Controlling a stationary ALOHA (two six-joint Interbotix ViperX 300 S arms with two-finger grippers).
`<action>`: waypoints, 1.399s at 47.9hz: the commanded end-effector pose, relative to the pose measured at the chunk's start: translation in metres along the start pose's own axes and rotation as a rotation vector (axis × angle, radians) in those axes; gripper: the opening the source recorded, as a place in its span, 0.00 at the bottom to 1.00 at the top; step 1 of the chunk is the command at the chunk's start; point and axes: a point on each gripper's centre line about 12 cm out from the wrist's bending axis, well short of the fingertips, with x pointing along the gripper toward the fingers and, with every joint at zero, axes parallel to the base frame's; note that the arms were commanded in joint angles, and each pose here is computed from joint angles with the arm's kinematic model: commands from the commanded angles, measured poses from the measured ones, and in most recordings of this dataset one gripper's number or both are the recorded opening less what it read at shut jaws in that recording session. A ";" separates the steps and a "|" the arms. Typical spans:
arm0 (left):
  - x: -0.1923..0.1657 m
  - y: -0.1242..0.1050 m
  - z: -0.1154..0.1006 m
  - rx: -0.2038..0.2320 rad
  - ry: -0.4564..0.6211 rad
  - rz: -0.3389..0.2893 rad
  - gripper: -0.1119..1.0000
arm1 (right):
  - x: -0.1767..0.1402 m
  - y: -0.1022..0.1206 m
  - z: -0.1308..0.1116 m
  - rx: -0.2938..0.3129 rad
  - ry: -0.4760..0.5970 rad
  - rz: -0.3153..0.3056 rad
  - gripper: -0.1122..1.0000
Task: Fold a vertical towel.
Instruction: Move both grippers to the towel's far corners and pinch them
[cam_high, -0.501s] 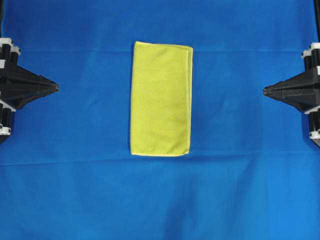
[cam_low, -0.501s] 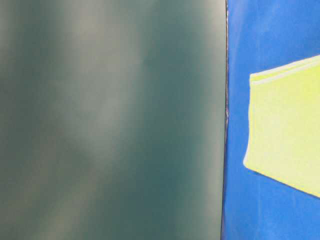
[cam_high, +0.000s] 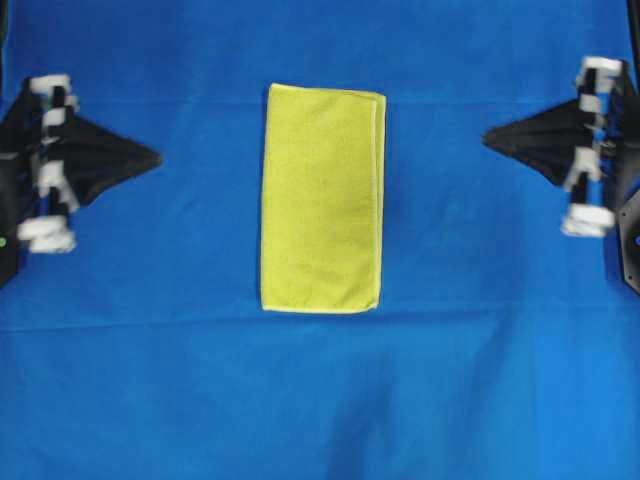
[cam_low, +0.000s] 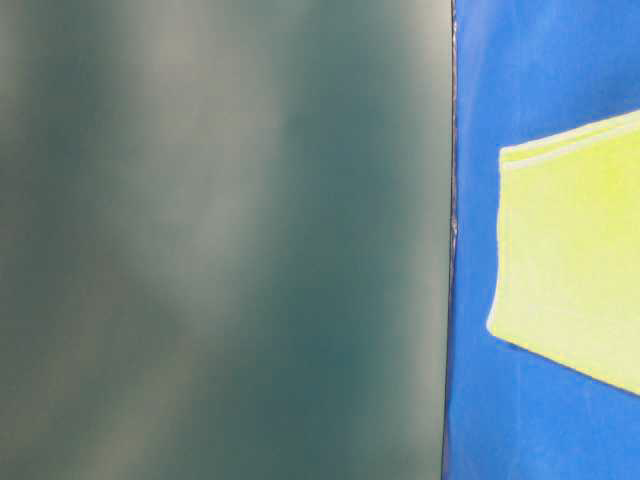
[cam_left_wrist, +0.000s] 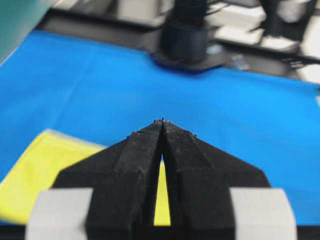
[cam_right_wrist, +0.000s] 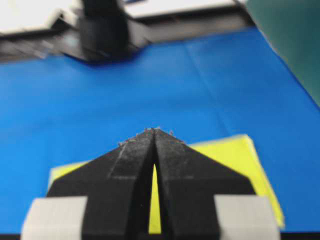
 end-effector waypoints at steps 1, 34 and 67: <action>0.015 0.012 0.001 -0.010 0.015 0.054 0.10 | 0.014 -0.013 0.002 0.013 0.023 -0.056 0.10; 0.109 0.130 -0.097 0.047 0.327 0.357 0.76 | 0.135 -0.113 -0.082 0.018 0.456 -0.278 0.64; 0.155 0.170 -0.156 0.022 0.435 0.402 0.75 | 0.161 -0.125 -0.128 0.030 0.523 -0.277 0.64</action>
